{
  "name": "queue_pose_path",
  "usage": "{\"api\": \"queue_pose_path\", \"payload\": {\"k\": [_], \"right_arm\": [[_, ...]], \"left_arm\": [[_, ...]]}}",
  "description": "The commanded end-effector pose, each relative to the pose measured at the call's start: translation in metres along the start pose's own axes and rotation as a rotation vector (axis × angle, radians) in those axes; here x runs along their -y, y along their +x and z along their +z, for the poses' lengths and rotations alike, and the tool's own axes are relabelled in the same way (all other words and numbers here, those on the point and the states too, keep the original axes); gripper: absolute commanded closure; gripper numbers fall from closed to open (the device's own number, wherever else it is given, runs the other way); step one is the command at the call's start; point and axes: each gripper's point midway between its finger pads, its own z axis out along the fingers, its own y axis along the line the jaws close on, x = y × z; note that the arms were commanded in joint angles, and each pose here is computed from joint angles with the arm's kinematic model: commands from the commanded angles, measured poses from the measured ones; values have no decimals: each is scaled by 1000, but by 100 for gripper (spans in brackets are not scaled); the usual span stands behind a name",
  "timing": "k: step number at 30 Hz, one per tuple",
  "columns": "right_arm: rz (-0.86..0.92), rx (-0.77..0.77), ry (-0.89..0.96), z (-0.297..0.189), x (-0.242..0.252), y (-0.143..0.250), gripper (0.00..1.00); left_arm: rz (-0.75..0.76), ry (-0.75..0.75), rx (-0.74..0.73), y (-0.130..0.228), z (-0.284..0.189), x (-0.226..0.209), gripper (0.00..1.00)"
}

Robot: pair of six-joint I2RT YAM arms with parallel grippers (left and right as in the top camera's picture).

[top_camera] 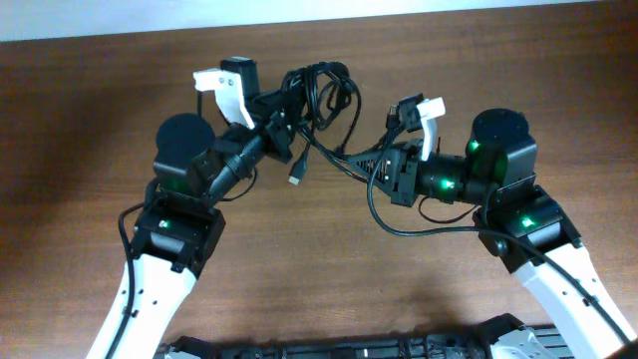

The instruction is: Untangle cables

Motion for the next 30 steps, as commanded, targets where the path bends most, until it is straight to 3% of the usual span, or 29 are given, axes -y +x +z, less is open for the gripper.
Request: {"api": "queue_pose_path", "payload": {"k": [1, 3, 5, 7, 12, 15, 19, 21, 30], "right_arm": [[-26, -28, -62, -3, -15, 5, 96], [-12, -11, -10, -3, -5, 3, 96], [51, 14, 152, -5, 25, 5, 54], [73, 28, 229, -8, 40, 6, 39], [12, -21, 131, -5, 23, 12, 38], [-55, -32, 15, -3, 1, 10, 39], [-149, 21, -90, 4, -29, -6, 39], [-181, 32, -105, 11, -36, -7, 39], [-172, 10, -68, 41, -10, -6, 39]], "left_arm": [[33, -196, 138, -32, -10, -35, 100], [33, -195, 137, -32, -10, -34, 100], [32, -189, 150, -35, -11, -33, 100], [34, -187, 156, -37, -11, -32, 100], [10, -194, 172, -39, -11, -33, 100], [-196, -207, 219, -43, -13, -39, 100], [-666, -148, 271, -45, -13, -38, 100], [-785, -122, 268, -43, -13, -35, 100], [-833, -22, 142, -28, -5, -9, 100]]}}
